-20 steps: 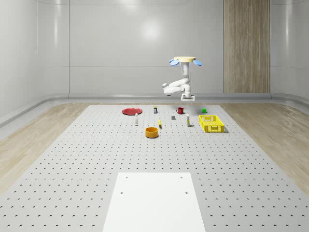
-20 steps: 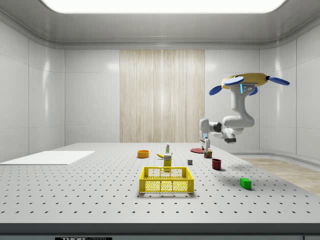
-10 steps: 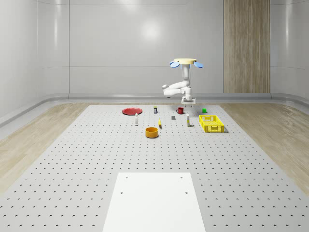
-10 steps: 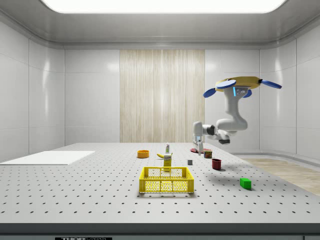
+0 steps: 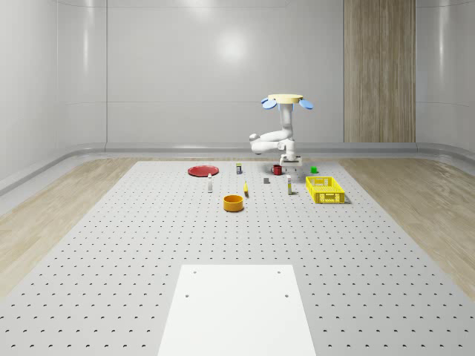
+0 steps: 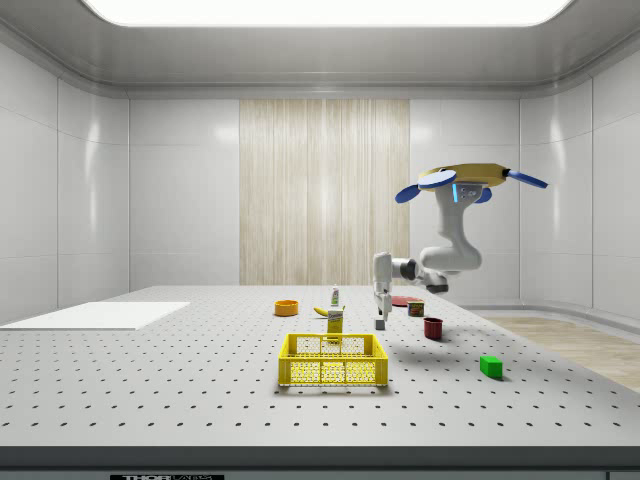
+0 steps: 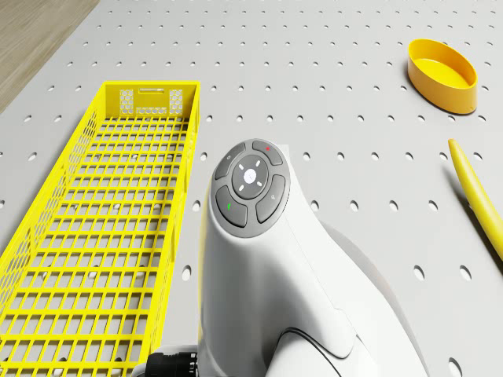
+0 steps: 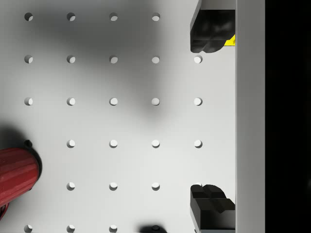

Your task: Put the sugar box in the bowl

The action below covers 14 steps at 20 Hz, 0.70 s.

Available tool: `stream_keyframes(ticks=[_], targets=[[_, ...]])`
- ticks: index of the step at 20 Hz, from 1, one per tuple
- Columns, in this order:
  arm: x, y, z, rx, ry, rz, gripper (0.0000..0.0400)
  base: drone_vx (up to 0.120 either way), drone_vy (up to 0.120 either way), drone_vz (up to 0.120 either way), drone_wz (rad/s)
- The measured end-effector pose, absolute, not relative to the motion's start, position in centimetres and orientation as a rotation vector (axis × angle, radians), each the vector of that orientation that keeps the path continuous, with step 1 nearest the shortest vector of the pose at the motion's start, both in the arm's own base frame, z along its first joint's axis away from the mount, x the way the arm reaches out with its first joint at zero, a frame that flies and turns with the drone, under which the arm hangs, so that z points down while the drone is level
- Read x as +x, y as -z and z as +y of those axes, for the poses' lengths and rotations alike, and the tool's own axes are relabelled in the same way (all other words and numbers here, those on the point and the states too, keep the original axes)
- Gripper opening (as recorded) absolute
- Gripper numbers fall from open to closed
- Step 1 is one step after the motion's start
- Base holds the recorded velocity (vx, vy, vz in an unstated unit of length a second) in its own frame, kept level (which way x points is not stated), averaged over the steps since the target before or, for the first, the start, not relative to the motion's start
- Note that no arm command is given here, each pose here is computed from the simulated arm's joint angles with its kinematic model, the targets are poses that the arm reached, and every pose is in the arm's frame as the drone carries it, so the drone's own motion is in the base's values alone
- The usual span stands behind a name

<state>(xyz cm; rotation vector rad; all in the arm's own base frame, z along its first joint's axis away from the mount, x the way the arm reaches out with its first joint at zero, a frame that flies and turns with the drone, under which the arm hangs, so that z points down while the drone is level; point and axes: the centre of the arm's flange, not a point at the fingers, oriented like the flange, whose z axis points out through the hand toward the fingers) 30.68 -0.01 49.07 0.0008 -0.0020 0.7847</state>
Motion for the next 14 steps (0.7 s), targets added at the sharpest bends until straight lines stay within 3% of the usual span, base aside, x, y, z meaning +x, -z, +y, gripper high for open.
stream_keyframes(ticks=[2, 5, 8, 14], targets=[[30.68, -49.07, -0.01, 0.001, -0.785, -0.002, 0.0400, 0.120, -0.120, 0.000, 0.000], [30.68, -49.07, -0.01, 0.001, -0.785, -0.002, 0.0400, 0.120, 0.000, 0.000, 0.000], [30.68, -49.07, -0.01, 0.001, -0.785, -0.002, 0.0400, 0.120, -0.107, 0.000, 0.000], [30.68, -49.07, -0.01, 0.001, -0.785, -0.002, 0.0400, 0.120, -0.020, 0.000, 0.000]])
